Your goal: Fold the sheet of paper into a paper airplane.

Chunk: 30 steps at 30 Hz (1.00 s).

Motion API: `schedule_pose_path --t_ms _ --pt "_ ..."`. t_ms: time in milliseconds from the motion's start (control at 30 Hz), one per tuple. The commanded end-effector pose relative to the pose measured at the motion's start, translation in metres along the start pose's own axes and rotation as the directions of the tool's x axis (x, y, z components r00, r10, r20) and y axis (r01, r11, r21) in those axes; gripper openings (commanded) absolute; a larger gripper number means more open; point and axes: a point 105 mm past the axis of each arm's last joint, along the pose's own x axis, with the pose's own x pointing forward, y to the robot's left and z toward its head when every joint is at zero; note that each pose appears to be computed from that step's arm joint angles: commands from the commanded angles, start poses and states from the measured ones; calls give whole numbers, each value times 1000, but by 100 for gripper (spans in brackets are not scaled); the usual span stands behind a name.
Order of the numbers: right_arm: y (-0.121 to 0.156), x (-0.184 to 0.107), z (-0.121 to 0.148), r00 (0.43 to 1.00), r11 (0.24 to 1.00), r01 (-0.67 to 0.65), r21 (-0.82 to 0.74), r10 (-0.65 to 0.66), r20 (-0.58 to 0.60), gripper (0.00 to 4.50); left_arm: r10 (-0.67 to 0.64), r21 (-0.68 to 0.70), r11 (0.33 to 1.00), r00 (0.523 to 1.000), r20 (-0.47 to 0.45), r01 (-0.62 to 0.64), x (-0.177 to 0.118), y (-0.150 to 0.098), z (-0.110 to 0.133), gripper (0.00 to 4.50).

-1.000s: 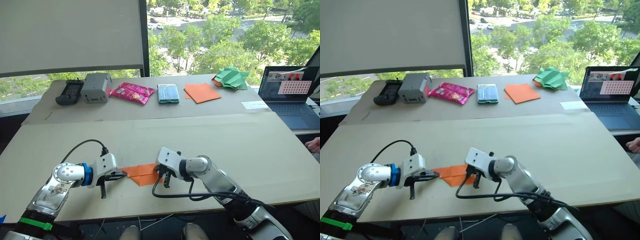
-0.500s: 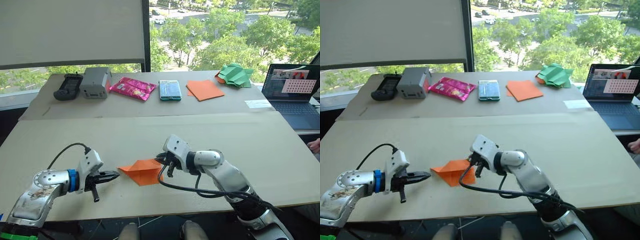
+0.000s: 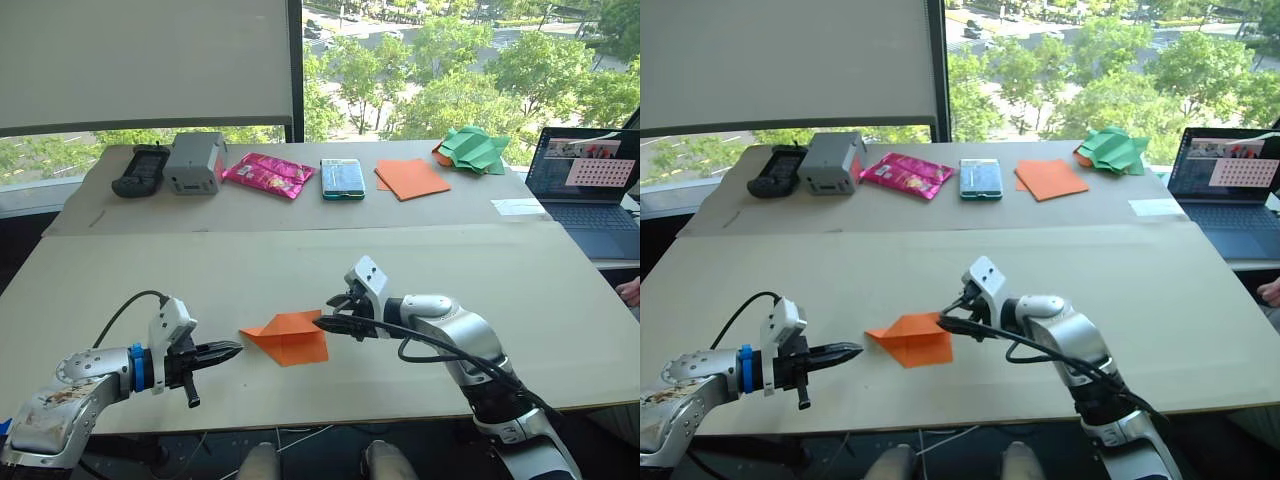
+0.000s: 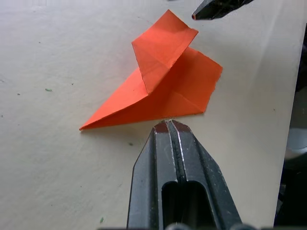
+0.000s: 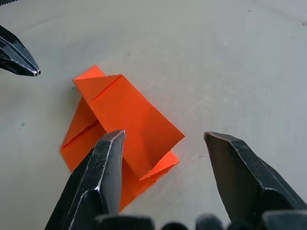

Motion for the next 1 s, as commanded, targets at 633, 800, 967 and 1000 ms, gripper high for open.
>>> schedule_pose_path --t_ms 633,800,967,1000 --pt "15 8 8 991 992 -124 13 123 57 3 27 21 999 1000 -1 -27 -6 -5 -5 0" --pt "18 7 6 991 992 -127 -7 127 50 3 32 21 999 999 1 -32 -7 0 -10 0" --pt "16 2 18 989 994 -109 -10 109 103 3 32 30 999 999 7 -32 -6 4 -7 0" --pt "15 1 21 988 995 -103 -13 104 116 3 31 31 999 999 9 -31 -5 4 -6 0"
